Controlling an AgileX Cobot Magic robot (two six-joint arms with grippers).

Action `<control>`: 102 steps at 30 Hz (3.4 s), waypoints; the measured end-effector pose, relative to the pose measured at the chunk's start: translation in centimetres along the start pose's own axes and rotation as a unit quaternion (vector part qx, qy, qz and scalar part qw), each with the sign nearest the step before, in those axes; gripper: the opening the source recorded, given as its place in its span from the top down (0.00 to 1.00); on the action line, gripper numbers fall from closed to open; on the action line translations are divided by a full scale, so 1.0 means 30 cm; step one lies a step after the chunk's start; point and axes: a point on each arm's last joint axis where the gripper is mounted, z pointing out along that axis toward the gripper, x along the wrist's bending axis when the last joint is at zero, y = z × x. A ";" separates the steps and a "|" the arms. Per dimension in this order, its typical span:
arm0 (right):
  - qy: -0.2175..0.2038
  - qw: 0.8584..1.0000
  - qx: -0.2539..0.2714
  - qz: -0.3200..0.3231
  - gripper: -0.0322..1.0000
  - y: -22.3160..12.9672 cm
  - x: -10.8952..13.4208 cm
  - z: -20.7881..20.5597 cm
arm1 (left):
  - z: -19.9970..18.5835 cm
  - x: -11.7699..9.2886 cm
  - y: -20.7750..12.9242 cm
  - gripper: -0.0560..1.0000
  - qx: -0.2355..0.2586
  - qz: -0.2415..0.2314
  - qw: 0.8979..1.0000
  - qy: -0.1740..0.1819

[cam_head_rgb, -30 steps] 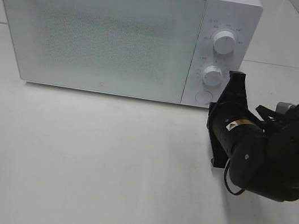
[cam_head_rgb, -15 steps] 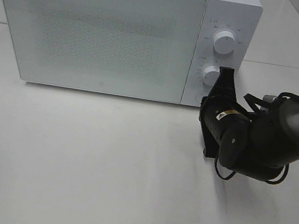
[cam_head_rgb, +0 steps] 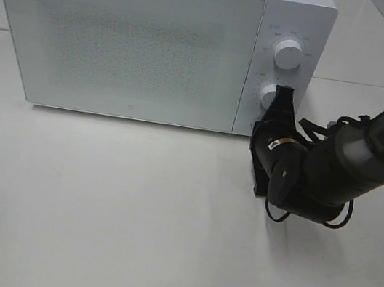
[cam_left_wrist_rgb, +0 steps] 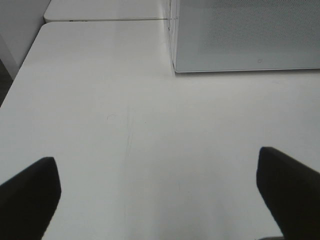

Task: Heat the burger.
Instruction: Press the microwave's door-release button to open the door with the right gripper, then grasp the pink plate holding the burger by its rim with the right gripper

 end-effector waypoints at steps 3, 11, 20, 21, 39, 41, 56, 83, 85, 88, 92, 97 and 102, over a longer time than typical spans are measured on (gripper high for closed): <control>0.010 1.000 -0.004 0.000 0.96 0.002 0.002 0.007 | 0.000 0.000 0.000 0.01 0.000 0.000 1.000 0.000; 0.018 1.000 -0.008 -0.002 0.96 0.008 0.000 0.011 | 0.000 0.000 0.000 0.01 0.000 0.000 1.000 0.000; 0.020 1.000 -0.014 0.008 0.96 -0.001 0.011 0.029 | 0.000 0.000 0.000 0.01 0.000 0.000 1.000 0.000; 0.020 1.000 -0.015 0.009 0.96 -0.003 0.010 0.033 | 0.000 0.000 0.000 0.01 0.000 0.000 1.000 0.000; 0.007 1.000 -0.023 -0.001 0.96 -0.016 0.015 0.056 | 0.000 0.000 0.000 0.01 0.000 0.000 1.000 0.000; 0.006 1.000 -0.022 -0.001 0.96 -0.016 0.016 0.055 | 0.000 0.000 0.000 0.01 0.000 0.000 1.000 0.000; -0.011 1.000 -0.004 -0.007 0.96 -0.004 0.041 0.033 | 0.000 0.000 0.000 0.01 0.000 0.000 1.000 0.000; -0.121 0.973 0.104 -0.168 0.96 0.020 0.133 -0.204 | 0.000 0.000 0.000 0.01 0.000 0.000 1.000 0.000; -0.131 0.961 0.124 -0.209 0.96 0.015 0.146 -0.225 | 0.000 0.000 0.000 0.01 0.000 0.000 1.000 0.000; -0.144 0.939 0.158 -0.271 0.96 0.009 0.153 -0.253 | 0.000 0.000 0.000 0.01 0.000 0.000 1.000 0.000; -0.154 0.914 0.186 -0.325 0.96 0.011 0.157 -0.272 | 0.000 0.000 0.000 0.01 0.000 0.000 1.000 0.000; -0.184 0.847 0.265 -0.423 0.96 0.034 0.192 -0.278 | 0.000 0.000 0.000 0.01 0.000 0.000 1.000 0.000; -0.185 0.794 0.316 -0.486 0.96 0.027 0.223 -0.277 | 0.000 0.000 0.000 0.01 0.000 0.000 1.000 0.000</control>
